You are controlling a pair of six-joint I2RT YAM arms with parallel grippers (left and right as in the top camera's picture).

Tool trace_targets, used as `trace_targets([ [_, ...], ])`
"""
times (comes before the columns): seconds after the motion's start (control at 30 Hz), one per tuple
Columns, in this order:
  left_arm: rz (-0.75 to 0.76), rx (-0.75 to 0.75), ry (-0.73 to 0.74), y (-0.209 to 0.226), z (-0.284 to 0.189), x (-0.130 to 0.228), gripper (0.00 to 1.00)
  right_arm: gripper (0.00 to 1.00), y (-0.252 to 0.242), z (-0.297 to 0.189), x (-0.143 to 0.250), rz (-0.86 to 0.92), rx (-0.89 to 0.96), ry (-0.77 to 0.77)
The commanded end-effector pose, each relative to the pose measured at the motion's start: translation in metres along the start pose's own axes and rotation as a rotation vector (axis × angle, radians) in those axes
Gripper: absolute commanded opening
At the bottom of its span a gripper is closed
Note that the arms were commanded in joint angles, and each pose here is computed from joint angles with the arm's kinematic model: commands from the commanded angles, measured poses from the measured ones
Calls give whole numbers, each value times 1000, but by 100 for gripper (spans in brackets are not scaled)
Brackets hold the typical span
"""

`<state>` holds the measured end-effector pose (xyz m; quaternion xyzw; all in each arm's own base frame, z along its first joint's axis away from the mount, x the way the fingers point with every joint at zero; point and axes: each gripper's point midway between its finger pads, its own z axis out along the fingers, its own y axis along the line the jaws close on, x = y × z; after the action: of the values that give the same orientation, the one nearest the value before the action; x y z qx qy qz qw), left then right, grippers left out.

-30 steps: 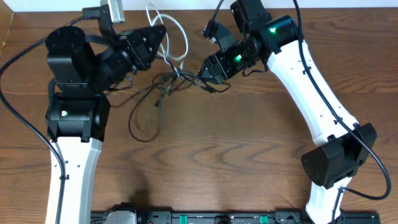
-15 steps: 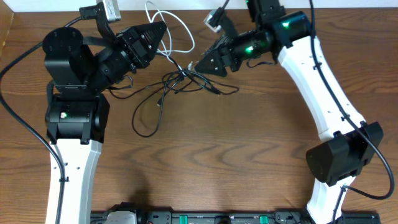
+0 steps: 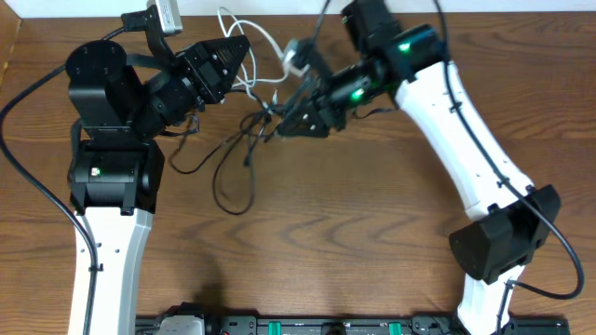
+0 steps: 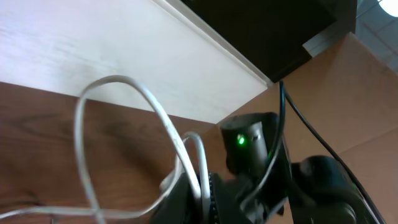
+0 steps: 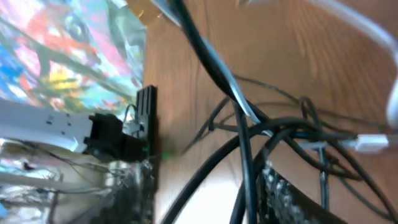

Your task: Untangle cables

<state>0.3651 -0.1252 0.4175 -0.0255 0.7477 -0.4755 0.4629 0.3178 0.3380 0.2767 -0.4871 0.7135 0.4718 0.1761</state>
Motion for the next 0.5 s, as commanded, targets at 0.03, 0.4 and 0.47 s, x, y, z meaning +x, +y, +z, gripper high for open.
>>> trace_targets([
  [0.03,12,26,-4,-9,-2,-3,7,10,-10,9,13,-38,83,81],
  [0.4,-28,74,-184,-21,-29,-54,7,1,-78,13,42,332,383,112],
  [0.47,-15,93,-232,-27,-39,-66,7,1,-91,20,57,393,388,109],
])
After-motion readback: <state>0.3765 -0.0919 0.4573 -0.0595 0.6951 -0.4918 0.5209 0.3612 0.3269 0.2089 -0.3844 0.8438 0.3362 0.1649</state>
